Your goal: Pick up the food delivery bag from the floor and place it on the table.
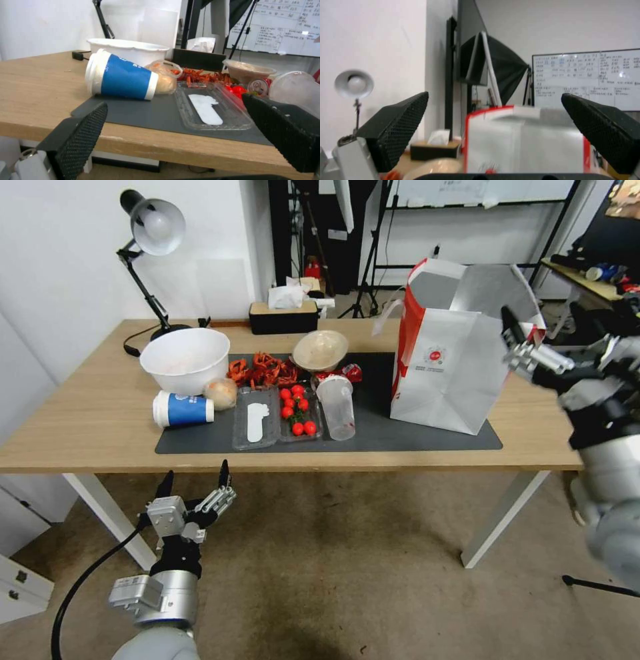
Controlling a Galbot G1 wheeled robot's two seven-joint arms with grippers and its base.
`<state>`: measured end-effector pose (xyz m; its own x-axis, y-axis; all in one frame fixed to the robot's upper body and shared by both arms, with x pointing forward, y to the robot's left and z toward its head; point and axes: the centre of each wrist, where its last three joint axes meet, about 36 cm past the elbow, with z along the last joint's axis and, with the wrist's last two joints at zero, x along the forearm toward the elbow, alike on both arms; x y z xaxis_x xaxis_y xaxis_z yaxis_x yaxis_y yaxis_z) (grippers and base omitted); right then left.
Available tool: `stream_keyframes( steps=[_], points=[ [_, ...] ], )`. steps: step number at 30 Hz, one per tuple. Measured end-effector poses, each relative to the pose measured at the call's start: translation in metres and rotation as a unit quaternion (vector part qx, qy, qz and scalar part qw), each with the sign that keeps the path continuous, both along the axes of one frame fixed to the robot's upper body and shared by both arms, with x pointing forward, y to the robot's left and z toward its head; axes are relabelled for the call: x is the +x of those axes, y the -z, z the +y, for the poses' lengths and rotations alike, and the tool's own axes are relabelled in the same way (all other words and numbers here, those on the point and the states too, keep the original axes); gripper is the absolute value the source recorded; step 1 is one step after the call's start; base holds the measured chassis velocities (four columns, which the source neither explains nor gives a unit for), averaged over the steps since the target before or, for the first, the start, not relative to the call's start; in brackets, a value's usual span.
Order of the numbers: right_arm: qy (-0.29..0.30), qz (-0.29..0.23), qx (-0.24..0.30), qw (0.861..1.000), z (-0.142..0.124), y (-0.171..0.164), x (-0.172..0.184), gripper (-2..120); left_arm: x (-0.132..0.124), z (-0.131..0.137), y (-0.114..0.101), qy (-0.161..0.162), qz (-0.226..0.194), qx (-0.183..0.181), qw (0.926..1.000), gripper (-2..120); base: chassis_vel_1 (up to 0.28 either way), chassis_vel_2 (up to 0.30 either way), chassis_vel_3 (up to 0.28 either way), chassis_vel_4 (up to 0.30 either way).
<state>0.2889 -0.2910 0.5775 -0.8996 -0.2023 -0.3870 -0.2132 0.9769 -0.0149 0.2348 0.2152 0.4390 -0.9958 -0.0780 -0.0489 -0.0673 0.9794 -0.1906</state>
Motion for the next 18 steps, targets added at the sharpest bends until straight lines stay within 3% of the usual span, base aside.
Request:
stream_keyframes(
  steps=[6,18],
  points=[
    [0.014,0.047,-0.001,0.999,0.019,0.040,-0.034,100,0.000,-0.001,0.001,0.006,-0.002,0.007,1.0000,100,0.000,0.000,0.000,0.000],
    [0.045,0.087,-0.014,0.995,0.052,0.096,-0.068,100,-0.004,0.000,0.005,0.013,0.008,0.014,0.9998,100,0.000,0.000,0.000,0.000]
  ],
)
